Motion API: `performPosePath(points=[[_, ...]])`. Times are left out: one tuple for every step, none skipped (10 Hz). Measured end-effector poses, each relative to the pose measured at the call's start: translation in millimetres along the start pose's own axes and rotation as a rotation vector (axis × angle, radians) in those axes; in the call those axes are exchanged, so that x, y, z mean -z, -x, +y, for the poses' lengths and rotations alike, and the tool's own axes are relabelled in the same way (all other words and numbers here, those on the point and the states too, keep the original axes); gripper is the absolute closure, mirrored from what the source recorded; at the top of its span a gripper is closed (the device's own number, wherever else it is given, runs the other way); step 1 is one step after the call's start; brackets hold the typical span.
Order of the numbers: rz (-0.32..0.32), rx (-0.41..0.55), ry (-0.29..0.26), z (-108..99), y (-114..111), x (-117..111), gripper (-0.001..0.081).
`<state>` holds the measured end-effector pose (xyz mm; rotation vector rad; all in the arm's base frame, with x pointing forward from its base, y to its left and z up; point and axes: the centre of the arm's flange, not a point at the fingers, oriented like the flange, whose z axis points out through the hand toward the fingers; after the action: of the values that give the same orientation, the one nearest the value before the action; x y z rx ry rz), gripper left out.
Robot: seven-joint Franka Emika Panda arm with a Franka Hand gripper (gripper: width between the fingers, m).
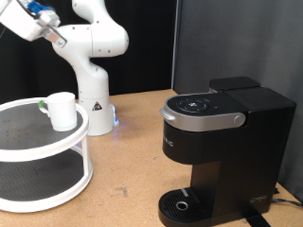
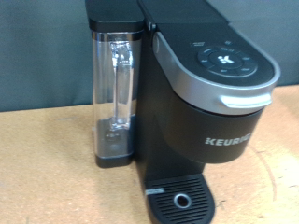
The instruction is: Make a cup of coffee with the keurig machine
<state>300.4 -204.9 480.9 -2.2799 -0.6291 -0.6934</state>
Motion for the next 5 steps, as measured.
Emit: performPosePath(points=[[0.024, 0.012, -0.014, -1, 14, 10, 0.0806], [0.031, 0.004, -0.037, -2, 27, 21, 0.0806], [0.028, -0.013, -0.052, -2, 40, 31, 0.0806], [0.023, -0.042, -0.062, -3, 52, 41, 0.0806], [0.008, -0.088, -0.052, -3, 62, 49, 0.0806]])
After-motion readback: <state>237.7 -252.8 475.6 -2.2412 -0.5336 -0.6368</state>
